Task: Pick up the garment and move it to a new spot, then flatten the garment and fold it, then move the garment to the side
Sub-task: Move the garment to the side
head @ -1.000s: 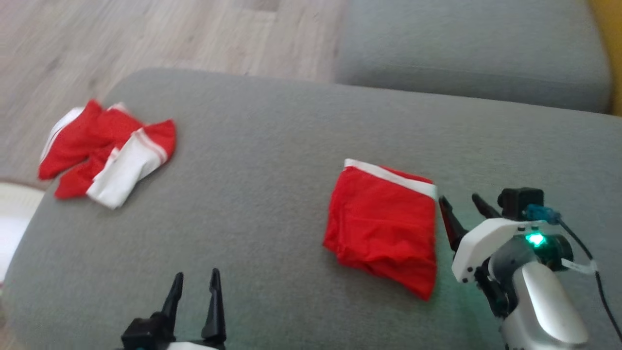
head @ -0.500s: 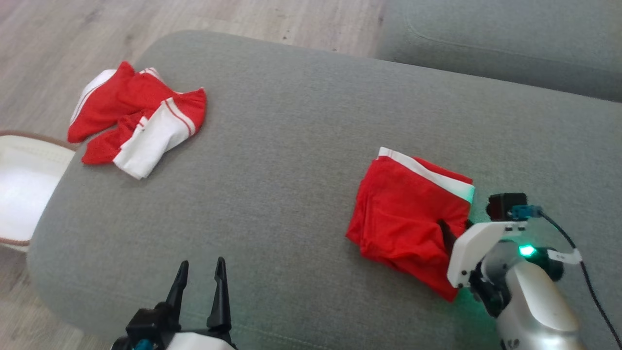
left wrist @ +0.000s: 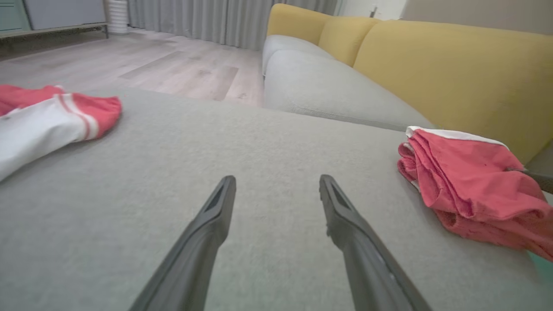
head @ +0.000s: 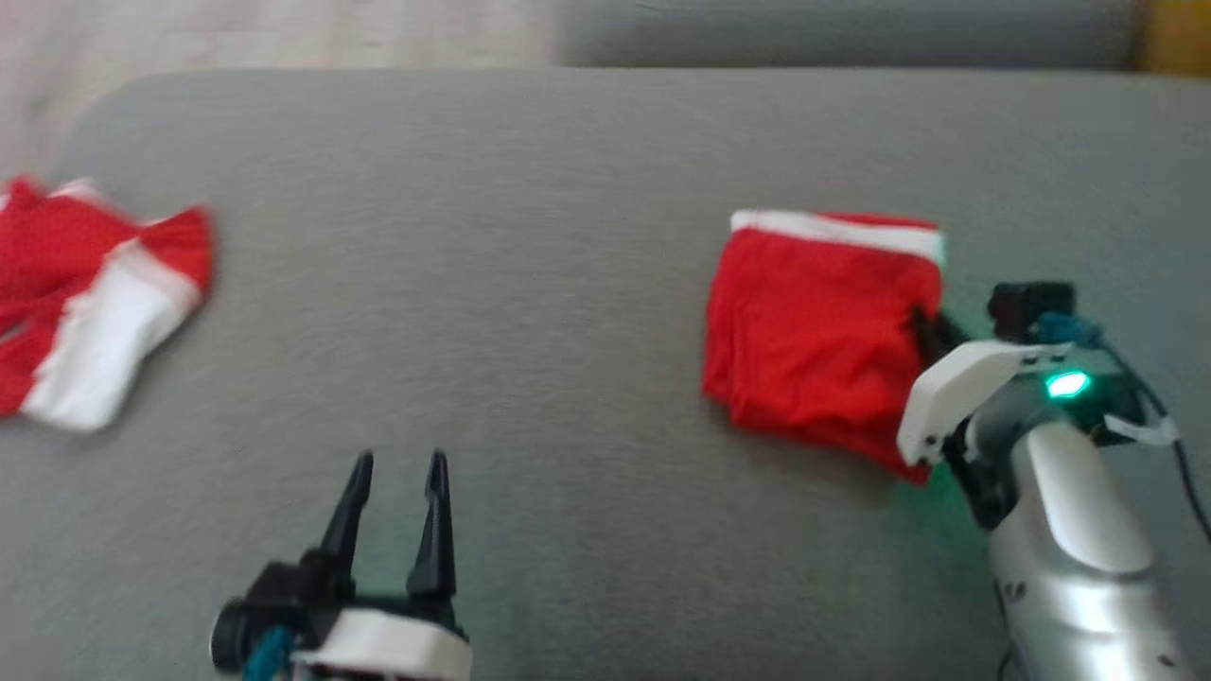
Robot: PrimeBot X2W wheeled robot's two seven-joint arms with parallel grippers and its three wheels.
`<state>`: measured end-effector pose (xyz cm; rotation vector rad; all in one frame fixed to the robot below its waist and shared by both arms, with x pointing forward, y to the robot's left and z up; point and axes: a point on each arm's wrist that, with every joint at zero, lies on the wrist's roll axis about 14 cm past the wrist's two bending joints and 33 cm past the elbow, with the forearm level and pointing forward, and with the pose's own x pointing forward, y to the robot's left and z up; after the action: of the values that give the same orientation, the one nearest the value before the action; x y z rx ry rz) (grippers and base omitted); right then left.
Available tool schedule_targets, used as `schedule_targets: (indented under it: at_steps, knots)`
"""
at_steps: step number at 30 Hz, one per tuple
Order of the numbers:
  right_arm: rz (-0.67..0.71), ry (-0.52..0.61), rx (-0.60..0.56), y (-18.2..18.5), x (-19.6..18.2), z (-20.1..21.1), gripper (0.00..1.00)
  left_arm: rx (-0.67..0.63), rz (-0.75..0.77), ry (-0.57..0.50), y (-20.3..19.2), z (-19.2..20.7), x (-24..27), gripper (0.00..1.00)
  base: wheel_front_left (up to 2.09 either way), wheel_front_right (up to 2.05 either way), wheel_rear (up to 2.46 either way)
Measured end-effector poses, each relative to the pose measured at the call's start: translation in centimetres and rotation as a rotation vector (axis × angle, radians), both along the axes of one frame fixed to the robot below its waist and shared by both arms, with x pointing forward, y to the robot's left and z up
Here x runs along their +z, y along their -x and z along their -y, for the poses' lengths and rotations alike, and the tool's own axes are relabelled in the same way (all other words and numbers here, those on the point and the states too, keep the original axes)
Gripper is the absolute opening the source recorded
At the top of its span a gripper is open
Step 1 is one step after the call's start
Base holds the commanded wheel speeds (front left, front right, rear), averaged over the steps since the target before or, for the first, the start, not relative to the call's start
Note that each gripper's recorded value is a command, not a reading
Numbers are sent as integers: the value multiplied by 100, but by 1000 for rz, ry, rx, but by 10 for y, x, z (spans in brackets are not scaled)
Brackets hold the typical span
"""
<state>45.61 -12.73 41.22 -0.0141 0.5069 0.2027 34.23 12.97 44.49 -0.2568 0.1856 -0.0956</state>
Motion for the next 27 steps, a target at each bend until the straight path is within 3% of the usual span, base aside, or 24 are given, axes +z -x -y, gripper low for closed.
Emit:
schedule_targets:
  at_steps: [8, 14, 21, 27]
  knots:
    - [10, 45, -254, 20, -2, 100, 0, -240, 46, 4, -52, 71, 5, 100, 0, 0, 0]
    - [16, 81, -337, 19, -2, 137, 0, -355, 3, 22, -65, 107, -13, 100, 0, 0, 0]
    - [-1, 147, -312, -2, -3, 152, 0, -341, -19, 10, -72, 101, -23, 100, 0, 0, 0]
    - [6, 284, -333, -41, 19, 202, 0, -248, -24, -12, -76, 70, -25, 100, 0, 0, 0]
